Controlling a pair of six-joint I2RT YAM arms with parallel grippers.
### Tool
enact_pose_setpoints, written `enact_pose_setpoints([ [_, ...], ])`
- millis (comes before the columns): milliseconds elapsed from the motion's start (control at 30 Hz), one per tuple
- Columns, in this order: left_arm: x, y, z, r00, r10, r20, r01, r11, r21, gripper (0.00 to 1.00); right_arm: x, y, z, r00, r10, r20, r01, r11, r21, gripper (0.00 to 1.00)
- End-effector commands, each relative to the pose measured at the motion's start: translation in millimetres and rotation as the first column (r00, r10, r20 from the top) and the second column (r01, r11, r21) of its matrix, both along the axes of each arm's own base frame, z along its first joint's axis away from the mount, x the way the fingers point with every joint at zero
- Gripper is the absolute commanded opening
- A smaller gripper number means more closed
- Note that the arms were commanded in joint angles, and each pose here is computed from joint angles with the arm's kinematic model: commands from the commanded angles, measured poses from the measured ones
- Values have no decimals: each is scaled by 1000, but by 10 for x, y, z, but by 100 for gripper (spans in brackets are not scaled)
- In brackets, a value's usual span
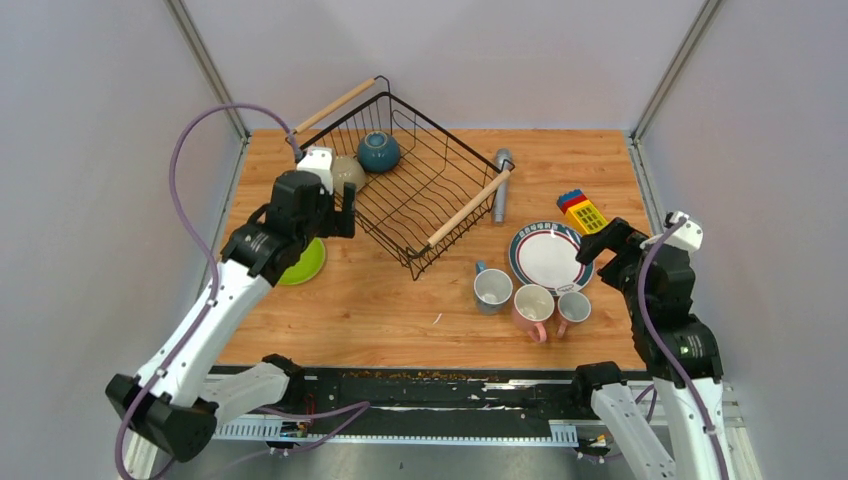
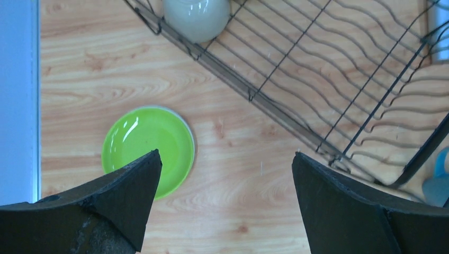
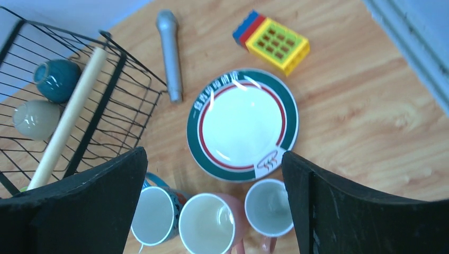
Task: Unload the mixed dishes from the dish rack
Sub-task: Pick up the bowl from the dish rack.
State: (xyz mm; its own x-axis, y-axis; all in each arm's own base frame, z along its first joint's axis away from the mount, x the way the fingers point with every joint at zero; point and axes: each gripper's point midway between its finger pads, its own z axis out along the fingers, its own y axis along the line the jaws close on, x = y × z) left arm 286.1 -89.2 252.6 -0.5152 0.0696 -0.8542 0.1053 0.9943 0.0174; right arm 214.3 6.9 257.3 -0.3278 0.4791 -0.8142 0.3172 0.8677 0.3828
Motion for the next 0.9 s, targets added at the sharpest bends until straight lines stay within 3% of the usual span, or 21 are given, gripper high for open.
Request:
enact_pose_setpoints([
  [0,359,-124,198,1000,-8,4,8,999,42,100,83,-104,468,969,52,240,-15,989,-150,100],
  [100,619,-178,317,1000,-7,6,6,996,85,100,63,-78,539,942,108,318,-43,978,-206,100],
  [433,1424,-280,71,994,-6,-108,34,964,264,100,-46,-30,546,868,213,449,-65,944,-322,100],
  [700,1963,-188,-328,980,21,-197,73,886,458,100,-148,35,487,811,268,520,-79,931,-357,99],
  [867,2196,-112,-505,976,39,-213,79,853,515,100,-185,60,497,791,288,540,-85,925,-370,98],
])
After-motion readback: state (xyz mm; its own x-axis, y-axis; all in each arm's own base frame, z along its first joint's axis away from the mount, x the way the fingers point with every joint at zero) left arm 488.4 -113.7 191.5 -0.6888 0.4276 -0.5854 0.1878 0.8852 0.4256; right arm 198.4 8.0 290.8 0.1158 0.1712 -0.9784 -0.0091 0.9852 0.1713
